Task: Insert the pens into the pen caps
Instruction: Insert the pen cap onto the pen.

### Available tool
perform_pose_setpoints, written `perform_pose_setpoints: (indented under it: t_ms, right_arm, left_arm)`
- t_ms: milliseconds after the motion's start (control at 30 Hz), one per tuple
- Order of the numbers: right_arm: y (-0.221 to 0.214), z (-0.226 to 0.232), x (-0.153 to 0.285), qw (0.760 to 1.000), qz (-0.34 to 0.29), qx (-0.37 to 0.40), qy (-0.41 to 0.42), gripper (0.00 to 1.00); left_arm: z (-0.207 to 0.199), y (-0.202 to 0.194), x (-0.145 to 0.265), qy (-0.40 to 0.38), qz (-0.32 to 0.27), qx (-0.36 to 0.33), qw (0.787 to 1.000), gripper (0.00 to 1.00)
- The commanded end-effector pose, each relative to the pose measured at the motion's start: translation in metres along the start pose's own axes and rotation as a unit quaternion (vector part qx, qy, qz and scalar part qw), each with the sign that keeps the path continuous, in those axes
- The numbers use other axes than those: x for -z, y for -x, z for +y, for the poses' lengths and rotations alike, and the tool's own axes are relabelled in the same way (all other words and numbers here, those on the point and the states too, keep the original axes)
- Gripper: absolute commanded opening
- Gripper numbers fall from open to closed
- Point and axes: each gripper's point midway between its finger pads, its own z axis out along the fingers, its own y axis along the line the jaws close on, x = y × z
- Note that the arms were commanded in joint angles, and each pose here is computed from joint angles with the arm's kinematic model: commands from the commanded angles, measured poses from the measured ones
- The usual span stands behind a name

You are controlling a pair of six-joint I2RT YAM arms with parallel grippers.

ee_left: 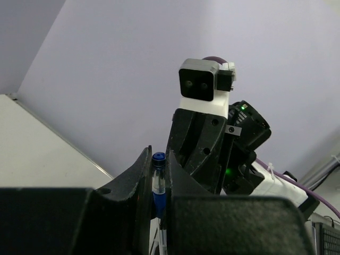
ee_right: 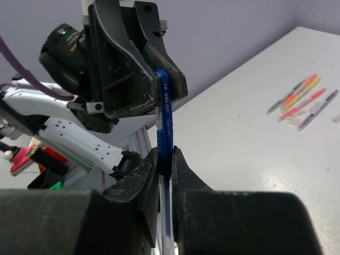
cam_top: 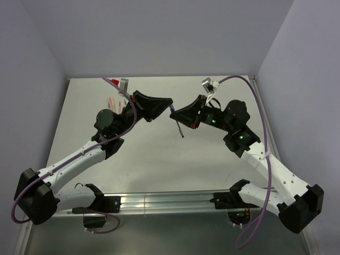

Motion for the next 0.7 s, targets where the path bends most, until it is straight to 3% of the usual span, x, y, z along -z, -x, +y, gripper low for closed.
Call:
perform_pose_setpoints:
  t_ms: [0, 267, 667]
  right_arm:
    - [0.069, 0.017, 0.010, 0.992, -0.119, 0.051, -0.001, 0.00]
    - [0.066, 0.041, 0.013, 0.992, -0.108, 0.039, 0.054, 0.00]
    - [0.077, 0.061, 0.017, 0.985, -0.134, 0.035, 0.102, 0.00]
  left_arm:
    - [-0.056, -0.010, 0.015, -0.108, 0.044, -0.034, 0.993, 0.00]
    - [-0.072, -0.003, 0.019, -0.123, 0.027, -0.056, 0.990, 0.00]
    - [-0.091, -0.025, 0.015, -0.151, 0.059, -0.069, 0.984, 0.00]
